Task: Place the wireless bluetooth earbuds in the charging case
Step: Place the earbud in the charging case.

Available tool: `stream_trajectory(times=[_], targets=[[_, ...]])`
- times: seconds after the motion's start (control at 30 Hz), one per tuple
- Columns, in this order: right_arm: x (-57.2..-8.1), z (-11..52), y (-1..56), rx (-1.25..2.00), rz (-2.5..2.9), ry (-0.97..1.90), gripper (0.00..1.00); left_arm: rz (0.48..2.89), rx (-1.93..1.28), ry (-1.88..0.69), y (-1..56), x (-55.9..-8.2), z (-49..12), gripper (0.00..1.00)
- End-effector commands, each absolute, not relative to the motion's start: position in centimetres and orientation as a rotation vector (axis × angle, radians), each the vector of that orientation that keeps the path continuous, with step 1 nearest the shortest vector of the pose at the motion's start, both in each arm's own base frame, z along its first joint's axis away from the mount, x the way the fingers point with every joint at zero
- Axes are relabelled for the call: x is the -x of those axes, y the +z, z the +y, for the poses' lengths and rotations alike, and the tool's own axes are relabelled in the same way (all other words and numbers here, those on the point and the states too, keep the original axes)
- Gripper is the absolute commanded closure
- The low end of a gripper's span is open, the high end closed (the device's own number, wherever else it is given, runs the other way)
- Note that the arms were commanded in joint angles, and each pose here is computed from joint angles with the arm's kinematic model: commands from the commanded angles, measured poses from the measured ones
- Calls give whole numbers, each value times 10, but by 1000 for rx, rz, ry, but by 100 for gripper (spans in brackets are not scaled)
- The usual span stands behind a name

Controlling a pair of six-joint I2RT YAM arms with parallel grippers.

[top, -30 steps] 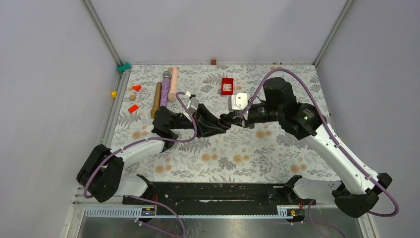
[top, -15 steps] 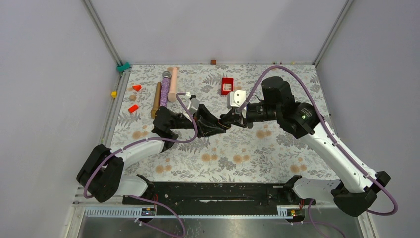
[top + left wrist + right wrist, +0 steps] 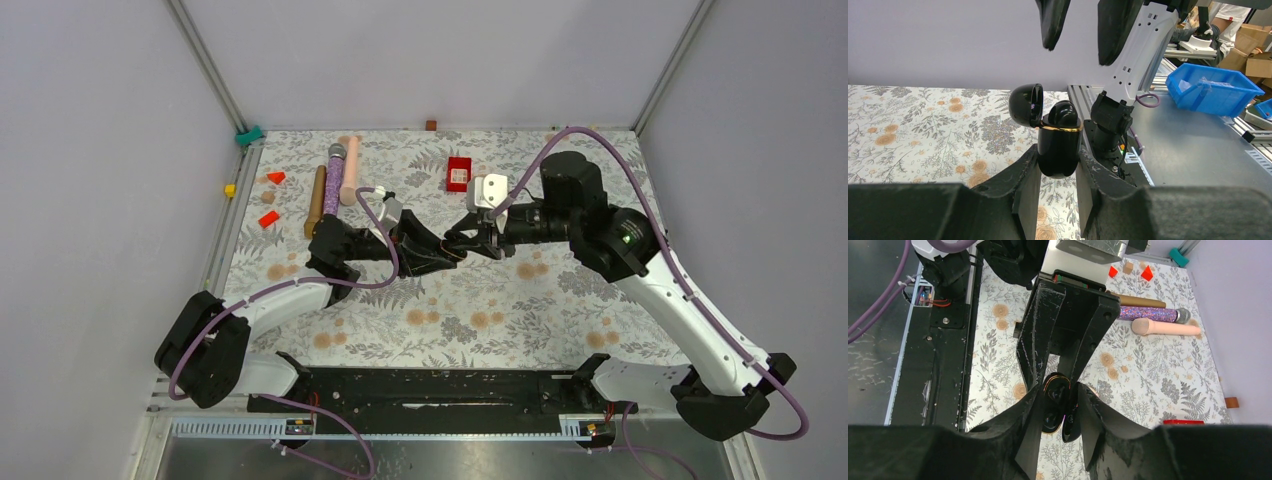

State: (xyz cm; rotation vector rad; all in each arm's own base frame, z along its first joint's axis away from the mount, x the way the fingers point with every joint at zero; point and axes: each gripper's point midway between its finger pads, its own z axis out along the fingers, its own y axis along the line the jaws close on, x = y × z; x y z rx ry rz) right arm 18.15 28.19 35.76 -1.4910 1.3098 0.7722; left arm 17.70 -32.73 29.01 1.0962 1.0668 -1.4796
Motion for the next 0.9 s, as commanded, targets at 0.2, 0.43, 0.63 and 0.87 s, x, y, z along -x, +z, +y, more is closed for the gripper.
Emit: stream_trajectory(times=[0.2,0.43,0.63,0.87], targets=[[-198,277,383,1375,1301,670,59,962,-1168,-1473,303,-164,-324,96],[-252,261,383,1128,1432,494,55,939,-1214,-1475,303,-157,-322,96],[-263,249,370,1077,1449,423,30,928,-1264,-1467,301,-154,-317,97],[-269,234,359,986,1434,345,1,898,-1293,-1440,302,-156,-313,99]])
